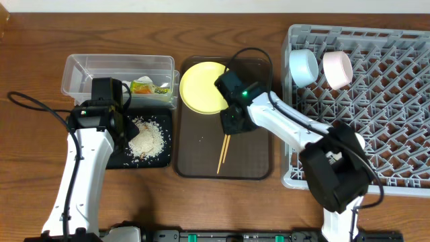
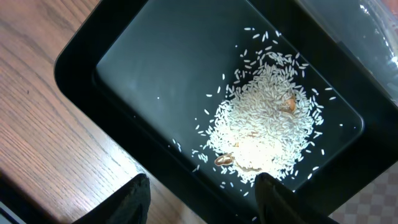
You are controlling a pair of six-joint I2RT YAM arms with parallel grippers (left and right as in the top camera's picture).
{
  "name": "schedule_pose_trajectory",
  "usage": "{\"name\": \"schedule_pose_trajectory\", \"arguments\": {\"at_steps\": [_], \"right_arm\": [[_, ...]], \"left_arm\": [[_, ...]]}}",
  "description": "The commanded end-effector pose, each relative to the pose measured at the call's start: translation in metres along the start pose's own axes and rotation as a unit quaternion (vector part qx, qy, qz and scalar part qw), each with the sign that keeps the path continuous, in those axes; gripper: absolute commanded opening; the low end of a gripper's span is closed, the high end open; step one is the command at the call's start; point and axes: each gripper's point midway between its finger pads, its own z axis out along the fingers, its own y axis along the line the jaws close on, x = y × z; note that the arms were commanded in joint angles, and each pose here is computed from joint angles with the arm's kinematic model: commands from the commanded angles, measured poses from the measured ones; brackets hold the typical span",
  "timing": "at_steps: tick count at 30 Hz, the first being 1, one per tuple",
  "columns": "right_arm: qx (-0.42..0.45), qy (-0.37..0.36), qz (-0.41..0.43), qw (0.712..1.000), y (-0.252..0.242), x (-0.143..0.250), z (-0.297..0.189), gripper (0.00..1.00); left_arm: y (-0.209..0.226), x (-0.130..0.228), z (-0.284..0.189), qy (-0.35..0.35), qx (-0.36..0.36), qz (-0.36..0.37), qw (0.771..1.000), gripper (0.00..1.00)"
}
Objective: Sort waste into correct bins and load items into the dishwasher rack
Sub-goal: 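Grasp one wooden chopstick on the brown tray with right gripper, then insert the chopstick upright into the rack's left-side slot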
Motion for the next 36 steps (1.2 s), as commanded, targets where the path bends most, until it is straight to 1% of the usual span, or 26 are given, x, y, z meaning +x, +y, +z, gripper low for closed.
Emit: {"name": "schedule_pose_trajectory", "arguments": {"at_steps": [1,5,10,11,14,15,16,17,23,27,30,33,36], "right_arm": [[0.017,0.016,0.018,1.000,-0.002,0.008,0.015,0.39],[0.023,0.018,0.021,0.999,-0.004,0.008,0.021,0.39],[0.053,0.008,0.031,0.998,-0.015,0.006,0.020,0.39],[0.055,0.009,0.031,0.998,-0.016,0.007,0.020,0.38],[0.058,0.014,0.050,0.997,-0.018,0.009,0.020,0.14],[0.059,0.016,0.055,0.997,-0.019,0.010,0.020,0.08],[0.060,0.017,0.056,0.996,-0.020,0.010,0.020,0.03],[0.061,0.018,0.057,0.996,-0.021,0.010,0.020,0.01],[0.067,0.025,0.074,0.995,-0.035,0.009,0.015,0.01],[0.060,0.006,0.100,0.993,-0.052,-0.003,-0.004,0.01],[0.047,-0.030,0.115,0.992,-0.068,-0.020,-0.032,0.01],[0.034,-0.074,0.106,0.991,-0.085,-0.034,-0.070,0.01],[0.025,-0.106,0.090,0.990,-0.098,-0.038,-0.105,0.01]], "left_arm": [[0.001,-0.003,-0.004,-0.006,0.003,-0.009,1.000,0.57],[0.001,-0.003,-0.004,-0.006,0.003,-0.009,1.000,0.57],[0.001,-0.003,-0.004,-0.006,0.003,-0.009,1.000,0.57],[0.001,-0.003,-0.004,-0.006,0.003,-0.009,1.000,0.57],[0.001,-0.003,-0.004,-0.006,0.003,-0.009,1.000,0.57],[0.001,-0.003,-0.004,-0.006,0.003,-0.009,1.000,0.57],[0.001,-0.003,-0.004,-0.006,0.003,-0.009,1.000,0.57],[0.001,-0.003,-0.004,-0.006,0.003,-0.009,1.000,0.57],[0.001,-0.003,-0.004,-0.006,0.003,-0.009,1.000,0.57],[0.001,-0.003,-0.004,-0.006,0.003,-0.009,1.000,0.57],[0.001,-0.003,-0.004,-0.006,0.003,-0.009,1.000,0.57],[0.001,-0.003,-0.004,-0.006,0.003,-0.009,1.000,0.57],[0.001,-0.003,-0.004,-0.007,0.004,-0.009,1.000,0.57]]}}
